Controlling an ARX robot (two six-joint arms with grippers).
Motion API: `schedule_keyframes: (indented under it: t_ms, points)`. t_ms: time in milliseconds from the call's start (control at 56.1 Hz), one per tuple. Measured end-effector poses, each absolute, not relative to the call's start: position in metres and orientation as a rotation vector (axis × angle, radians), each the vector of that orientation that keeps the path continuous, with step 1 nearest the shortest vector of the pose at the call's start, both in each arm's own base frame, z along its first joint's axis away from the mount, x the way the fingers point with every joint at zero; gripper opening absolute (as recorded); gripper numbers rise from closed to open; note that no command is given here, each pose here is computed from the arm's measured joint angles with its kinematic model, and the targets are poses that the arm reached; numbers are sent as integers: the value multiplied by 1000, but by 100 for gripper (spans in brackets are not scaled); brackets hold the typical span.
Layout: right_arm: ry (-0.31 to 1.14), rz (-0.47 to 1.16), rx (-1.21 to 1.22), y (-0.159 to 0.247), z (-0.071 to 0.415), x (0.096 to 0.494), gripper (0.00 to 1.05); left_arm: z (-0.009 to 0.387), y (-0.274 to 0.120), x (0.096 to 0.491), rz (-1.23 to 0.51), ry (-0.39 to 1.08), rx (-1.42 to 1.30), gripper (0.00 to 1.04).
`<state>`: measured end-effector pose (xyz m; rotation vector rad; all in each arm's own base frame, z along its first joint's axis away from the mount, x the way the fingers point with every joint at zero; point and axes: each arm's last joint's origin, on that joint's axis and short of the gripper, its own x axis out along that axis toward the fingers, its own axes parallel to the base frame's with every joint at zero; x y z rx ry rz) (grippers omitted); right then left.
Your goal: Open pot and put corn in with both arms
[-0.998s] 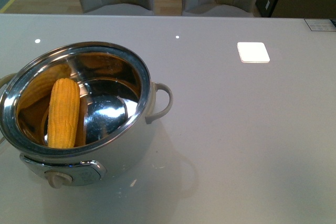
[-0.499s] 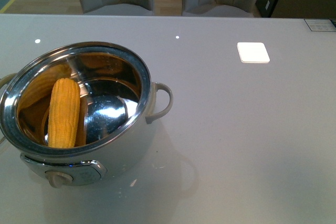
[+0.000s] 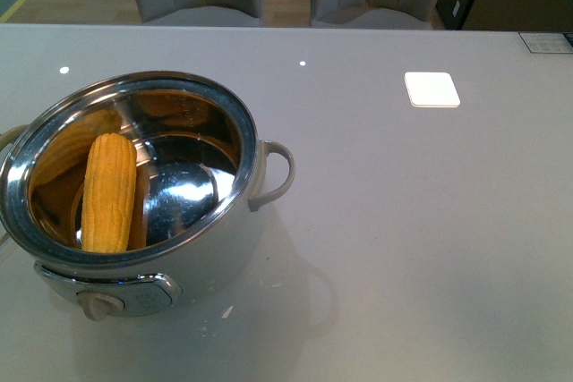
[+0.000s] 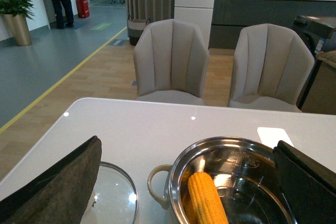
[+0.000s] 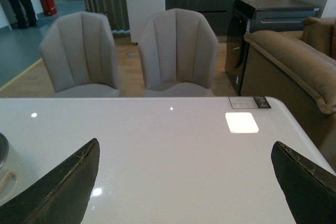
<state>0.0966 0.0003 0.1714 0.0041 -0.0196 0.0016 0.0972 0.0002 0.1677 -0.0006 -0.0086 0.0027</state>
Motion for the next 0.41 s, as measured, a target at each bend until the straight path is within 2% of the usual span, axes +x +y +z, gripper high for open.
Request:
schedule_keyframes:
  t_ms: [410]
  points:
    - [-20, 2, 4, 0, 171, 97, 96, 168, 0, 97, 3, -9, -1, 98]
